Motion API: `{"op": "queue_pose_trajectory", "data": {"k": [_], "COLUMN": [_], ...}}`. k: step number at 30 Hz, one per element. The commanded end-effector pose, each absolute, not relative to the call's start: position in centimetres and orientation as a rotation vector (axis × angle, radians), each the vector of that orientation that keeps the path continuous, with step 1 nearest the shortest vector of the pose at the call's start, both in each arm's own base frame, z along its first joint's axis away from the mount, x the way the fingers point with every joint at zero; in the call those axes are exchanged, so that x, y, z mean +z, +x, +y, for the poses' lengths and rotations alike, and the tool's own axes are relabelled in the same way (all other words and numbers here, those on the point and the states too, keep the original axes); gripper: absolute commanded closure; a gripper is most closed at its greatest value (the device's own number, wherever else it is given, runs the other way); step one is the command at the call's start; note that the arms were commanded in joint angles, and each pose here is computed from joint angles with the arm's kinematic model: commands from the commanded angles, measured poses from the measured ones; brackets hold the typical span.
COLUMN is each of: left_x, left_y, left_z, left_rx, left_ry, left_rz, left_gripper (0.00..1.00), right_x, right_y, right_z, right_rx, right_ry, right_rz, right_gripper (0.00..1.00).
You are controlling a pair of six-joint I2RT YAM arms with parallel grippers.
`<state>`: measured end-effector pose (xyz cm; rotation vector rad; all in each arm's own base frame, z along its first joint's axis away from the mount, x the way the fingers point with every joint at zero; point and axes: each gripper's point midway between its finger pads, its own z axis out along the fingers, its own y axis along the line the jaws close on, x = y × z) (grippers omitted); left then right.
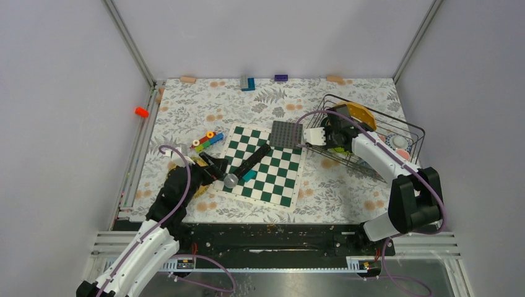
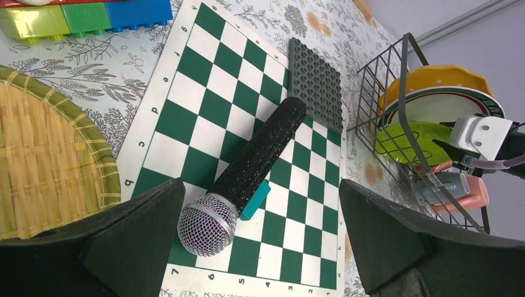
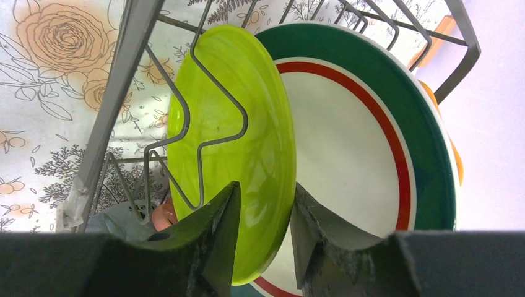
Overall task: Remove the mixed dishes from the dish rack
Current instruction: Pick up the plate from the dish rack.
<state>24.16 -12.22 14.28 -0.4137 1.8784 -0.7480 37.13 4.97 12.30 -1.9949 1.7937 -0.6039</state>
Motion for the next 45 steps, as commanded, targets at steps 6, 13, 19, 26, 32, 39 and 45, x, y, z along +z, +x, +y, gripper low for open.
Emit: {"op": "queue_pose_trajectory", "data": {"k": [6, 13, 19, 26, 32, 39, 45], "left_x": [16.7, 16.8, 17.4, 19.0, 19.2, 19.1, 19.4], "left_y": [25.2, 25.7, 26.0, 26.4, 26.3, 25.8, 25.2], "left_z": [-11.6, -11.5, -11.3, -11.6, -11.9, -12.0, -12.1], "left_rx": [-0.719, -0.708, -0.706, -0.736, -0.759, -0.776, -0.8], "left_ry": [-0.434, -0.46, -0.473, -0.452, -0.444, -0.437, -0.42], "left_rz": [1.805, 1.802, 1.78, 1.727, 1.722, 1.726, 1.707], "left_gripper": [0.01, 0.01, 0.01, 0.01, 0.01, 0.01, 0.01], "right_x": [12.5, 12.9, 14.4, 16.6, 18.1, 20.3, 22.1], "right_y": [37.7, 37.6, 37.5, 37.1, 36.8, 36.1, 35.1], "right_z": [3.6, 3.2, 2.9, 2.5, 2.5, 2.8, 3.2], "right_rx": [-0.724, -0.751, -0.79, -0.843, -0.861, -0.876, -0.874], "right_ry": [-1.988, -1.994, -1.952, -1.929, -1.9, -1.871, -1.857], "right_rz": [1.798, 1.788, 1.782, 1.738, 1.699, 1.62, 1.531], "right_gripper": [0.64, 0.73, 0.81, 0.93, 1.0, 1.0, 1.0]}}
